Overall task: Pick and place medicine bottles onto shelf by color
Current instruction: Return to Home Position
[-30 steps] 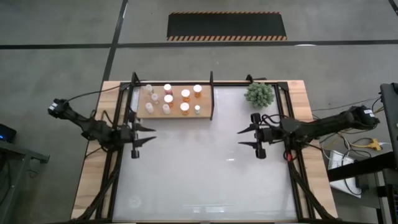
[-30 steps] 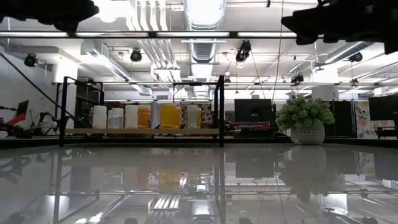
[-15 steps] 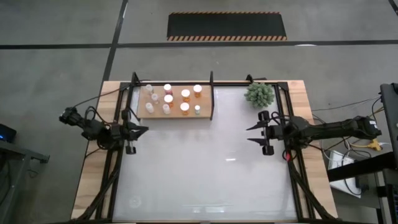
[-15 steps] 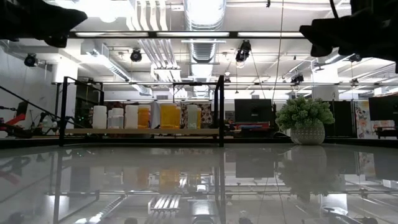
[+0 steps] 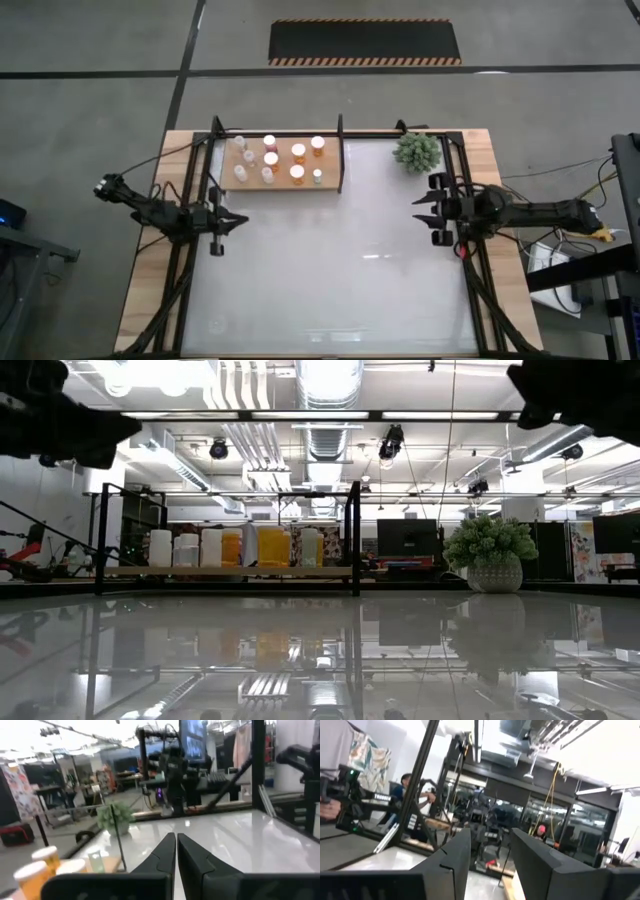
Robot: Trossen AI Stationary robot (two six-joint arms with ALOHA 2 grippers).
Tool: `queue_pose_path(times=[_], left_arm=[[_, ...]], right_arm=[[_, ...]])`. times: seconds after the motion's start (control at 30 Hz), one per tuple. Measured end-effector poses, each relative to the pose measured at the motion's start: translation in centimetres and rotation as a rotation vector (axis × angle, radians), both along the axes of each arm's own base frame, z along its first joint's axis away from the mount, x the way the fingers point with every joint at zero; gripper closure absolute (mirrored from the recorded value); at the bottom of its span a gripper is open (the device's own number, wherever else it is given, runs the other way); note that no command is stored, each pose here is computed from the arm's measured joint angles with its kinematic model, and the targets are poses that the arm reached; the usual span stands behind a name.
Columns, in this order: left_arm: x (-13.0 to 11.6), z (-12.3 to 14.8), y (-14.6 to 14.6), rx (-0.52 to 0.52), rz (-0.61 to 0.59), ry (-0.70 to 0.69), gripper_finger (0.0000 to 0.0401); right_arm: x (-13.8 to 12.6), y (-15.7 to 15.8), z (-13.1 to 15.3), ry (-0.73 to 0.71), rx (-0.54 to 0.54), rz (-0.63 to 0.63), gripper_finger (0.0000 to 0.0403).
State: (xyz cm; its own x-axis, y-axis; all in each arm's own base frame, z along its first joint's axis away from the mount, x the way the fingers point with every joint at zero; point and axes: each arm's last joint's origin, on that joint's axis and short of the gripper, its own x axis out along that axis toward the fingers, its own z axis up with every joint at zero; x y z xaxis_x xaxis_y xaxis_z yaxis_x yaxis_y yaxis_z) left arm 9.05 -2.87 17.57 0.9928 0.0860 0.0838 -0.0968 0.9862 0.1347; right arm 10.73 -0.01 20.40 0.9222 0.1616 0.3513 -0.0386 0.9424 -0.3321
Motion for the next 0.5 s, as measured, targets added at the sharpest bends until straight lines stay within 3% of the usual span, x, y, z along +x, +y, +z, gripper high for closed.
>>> queue_pose_path(times=[0.2,0.5], left_arm=[[0.3,-0.7,-0.1,-0.017,-0.001,0.061,0.0401],[0.5,-1.0,-0.2,0.003,0.003,0.101,0.0401]], right_arm=[[-0.3,0.1,-0.5,0.051,0.01,0.019,0.029],[-1.1,0.1,0.0,-0.015,-0.007,0.025,0.0326]])
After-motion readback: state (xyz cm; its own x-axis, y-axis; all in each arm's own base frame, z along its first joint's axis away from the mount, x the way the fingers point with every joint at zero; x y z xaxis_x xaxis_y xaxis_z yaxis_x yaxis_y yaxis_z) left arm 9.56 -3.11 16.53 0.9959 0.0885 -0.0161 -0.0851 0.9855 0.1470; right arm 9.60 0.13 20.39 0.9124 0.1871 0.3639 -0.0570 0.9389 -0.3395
